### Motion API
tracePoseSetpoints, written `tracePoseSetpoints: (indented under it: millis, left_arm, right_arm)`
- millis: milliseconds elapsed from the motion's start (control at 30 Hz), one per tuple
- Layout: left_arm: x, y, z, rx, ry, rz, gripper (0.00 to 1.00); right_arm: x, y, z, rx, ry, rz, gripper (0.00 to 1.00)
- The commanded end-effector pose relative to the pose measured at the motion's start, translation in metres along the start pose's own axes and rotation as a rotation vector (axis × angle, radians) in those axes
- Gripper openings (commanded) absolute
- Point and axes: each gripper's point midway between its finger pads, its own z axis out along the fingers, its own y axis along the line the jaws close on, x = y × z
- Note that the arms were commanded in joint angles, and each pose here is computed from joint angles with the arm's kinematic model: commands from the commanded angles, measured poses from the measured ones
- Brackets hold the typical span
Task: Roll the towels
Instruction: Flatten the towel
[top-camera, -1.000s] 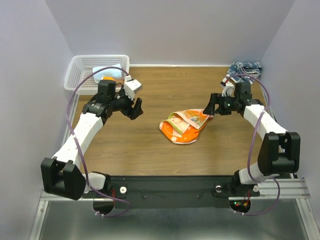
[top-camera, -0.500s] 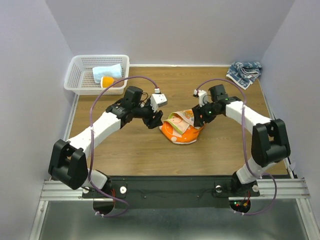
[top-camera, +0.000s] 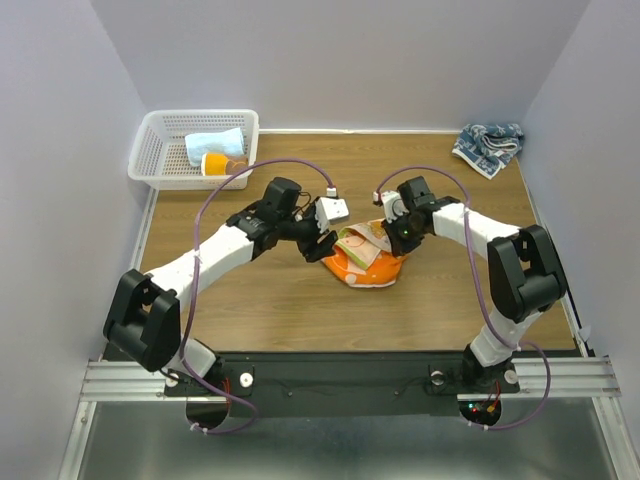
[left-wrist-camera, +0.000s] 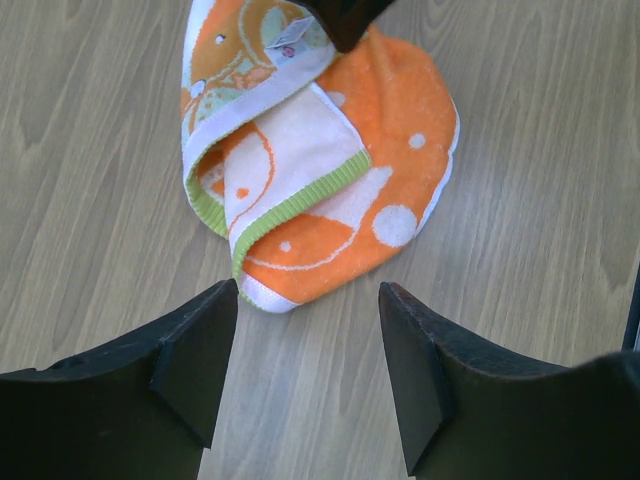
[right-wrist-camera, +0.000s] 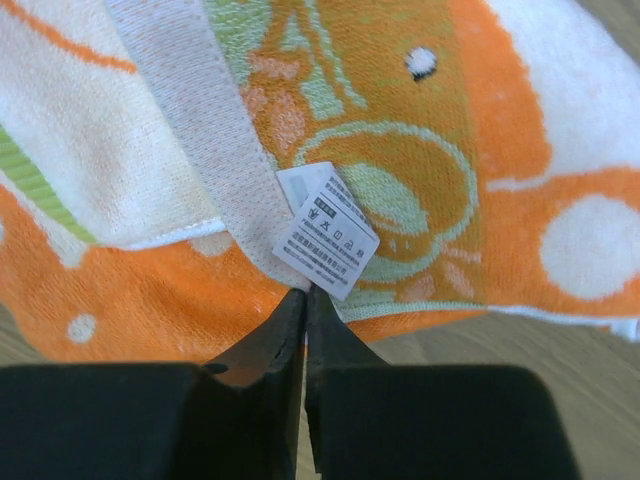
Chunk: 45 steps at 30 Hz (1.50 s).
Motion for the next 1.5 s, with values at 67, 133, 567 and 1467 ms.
tracePoseSetpoints:
  millis: [67, 133, 567, 1467]
  left_arm:
    - [-0.004, -0.001, 0.007, 0.000, -0.017, 0.085, 0.69]
    - [-0.001, -0.002, 0.010, 0.006, -0.009, 0.100, 0.69]
    - [0.003, -0.011, 0.045, 0.019, 0.007, 0.263, 0.70]
    - [-0.019, -0.029, 0.111, 0.046, 0.042, 0.703, 0.62]
  right_arm:
    - [-0.048, -0.013, -0.033, 0.099, -0.148, 0.007, 0.00]
    - [-0.065, -0.013, -0.054, 0.115, -0.210, 0.011, 0.00]
    - [-0.102, -0.044, -0.096, 0.105, -0.303, 0.140, 0.01]
    - [-0.104, -0.087, -0.072, 0.066, -0.277, 0.255, 0.01]
